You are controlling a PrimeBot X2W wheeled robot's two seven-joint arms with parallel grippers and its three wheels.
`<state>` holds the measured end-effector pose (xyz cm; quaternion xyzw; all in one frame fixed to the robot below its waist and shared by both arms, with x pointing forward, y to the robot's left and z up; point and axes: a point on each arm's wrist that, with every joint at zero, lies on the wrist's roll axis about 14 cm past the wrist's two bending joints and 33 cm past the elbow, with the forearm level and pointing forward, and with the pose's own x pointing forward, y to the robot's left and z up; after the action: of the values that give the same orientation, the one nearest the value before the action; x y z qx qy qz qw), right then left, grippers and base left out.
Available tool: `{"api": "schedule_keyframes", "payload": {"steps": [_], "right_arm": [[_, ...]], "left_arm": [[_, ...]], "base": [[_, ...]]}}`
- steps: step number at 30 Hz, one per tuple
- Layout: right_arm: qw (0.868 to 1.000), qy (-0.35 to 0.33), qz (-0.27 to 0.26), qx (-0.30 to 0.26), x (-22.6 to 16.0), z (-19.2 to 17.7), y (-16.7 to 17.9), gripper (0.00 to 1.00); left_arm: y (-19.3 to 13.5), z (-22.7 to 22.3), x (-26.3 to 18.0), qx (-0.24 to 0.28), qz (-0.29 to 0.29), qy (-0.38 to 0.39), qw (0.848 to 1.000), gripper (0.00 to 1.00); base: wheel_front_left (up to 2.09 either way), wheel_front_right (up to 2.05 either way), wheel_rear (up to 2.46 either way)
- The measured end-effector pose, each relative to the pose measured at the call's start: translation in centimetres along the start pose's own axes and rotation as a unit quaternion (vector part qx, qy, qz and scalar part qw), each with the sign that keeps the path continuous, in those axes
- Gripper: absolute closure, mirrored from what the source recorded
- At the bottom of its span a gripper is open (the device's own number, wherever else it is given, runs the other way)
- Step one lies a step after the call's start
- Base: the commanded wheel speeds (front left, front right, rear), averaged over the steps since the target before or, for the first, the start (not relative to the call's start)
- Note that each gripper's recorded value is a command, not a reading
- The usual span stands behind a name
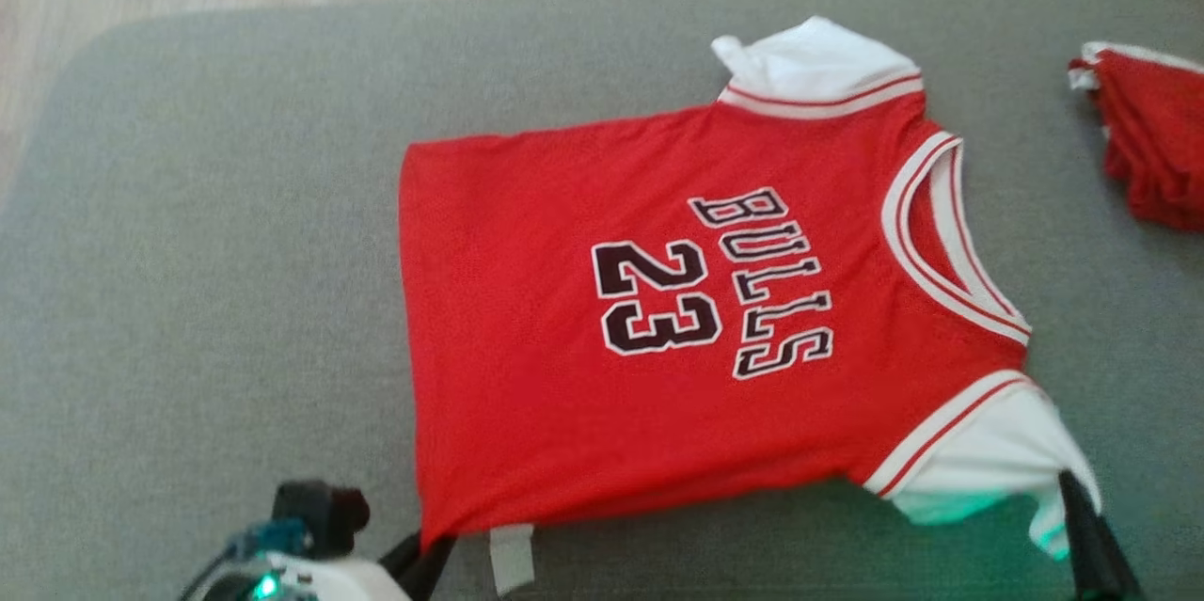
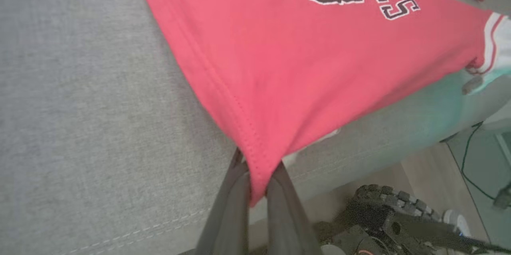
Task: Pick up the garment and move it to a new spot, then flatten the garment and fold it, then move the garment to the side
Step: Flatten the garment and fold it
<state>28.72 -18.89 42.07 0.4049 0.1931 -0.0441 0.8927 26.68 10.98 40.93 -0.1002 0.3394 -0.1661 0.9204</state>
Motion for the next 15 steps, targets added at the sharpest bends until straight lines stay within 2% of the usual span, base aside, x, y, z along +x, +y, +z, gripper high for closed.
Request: {"api": "schedule_keyframes", "payload": {"steps": [3,8,15], "right_arm": [[1.0,0.013,0.015,0.0,1.7,0.5,1.0,1.0],[0.998,0.041,0.045,-0.034,6.4,1.3,3.5,1.0],[0.992,0.1,0.044,-0.066,9.9,0.7,4.2,1.0]], "left_arm": [[-0.1,1.6,0.7,0.001,-0.009,-0.001,1.0,1.0],[0.0,4.8,2.9,0.006,-0.025,-0.005,1.0,1.0],[0.6,5.1,4.9,-0.005,-0.034,0.03,0.999,1.0]], "base": [[0.0,0.0,0.0],[0.0,0.0,0.0],[0.0,0.0,0.0]]}}
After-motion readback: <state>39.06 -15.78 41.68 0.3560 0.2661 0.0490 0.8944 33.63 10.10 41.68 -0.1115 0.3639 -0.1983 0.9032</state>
